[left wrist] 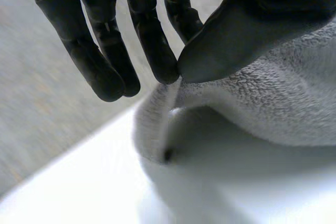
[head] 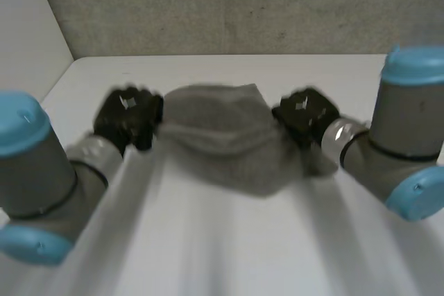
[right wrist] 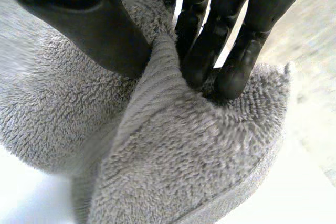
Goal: Fold the towel.
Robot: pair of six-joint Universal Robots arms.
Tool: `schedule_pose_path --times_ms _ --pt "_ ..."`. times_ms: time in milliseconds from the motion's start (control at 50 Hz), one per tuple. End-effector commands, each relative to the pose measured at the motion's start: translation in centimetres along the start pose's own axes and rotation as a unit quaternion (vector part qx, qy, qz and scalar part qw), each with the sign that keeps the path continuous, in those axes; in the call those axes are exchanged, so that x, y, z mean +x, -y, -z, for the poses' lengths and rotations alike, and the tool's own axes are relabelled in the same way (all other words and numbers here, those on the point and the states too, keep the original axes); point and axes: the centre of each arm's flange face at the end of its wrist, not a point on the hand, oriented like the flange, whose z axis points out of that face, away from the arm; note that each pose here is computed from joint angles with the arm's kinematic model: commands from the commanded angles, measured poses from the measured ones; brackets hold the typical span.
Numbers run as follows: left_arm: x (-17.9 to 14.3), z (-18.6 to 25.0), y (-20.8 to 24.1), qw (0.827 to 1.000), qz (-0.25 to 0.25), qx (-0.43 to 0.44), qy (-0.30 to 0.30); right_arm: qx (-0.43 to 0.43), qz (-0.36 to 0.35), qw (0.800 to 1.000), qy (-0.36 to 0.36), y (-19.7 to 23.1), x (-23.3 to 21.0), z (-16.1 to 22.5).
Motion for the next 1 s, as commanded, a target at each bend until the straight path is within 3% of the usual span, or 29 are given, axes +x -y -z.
schedule_pose_path --times_ms 20,360,580,740,840,1000 --pt "3.7 2.3 -2.9 0.997 -0.033 -0.039 -0.062 -0.058 0.015 0.998 0.032 -3.6 -2.2 0.1" --pt "3.4 3.0 -0.8 0.998 -0.037 -0.002 -0.055 0.004 -0.036 0.999 -0.036 1.3 1.1 5.0" --pt "3.4 3.0 -0.9 0.998 -0.037 0.0 -0.055 -0.021 -0.056 0.998 -0.03 0.6 2.1 5.8" --pt "3.4 3.0 -1.0 0.998 -0.037 0.001 -0.054 -0.031 -0.118 0.992 0.023 -0.3 3.0 4.6" --pt "3.4 2.9 -0.9 0.998 -0.037 0.004 -0.053 -0.052 -0.207 0.973 0.087 -0.3 2.9 3.0" --pt "3.3 2.9 -0.9 0.998 -0.037 0.006 -0.051 -0.074 -0.217 0.967 0.11 -1.7 2.1 1.0"
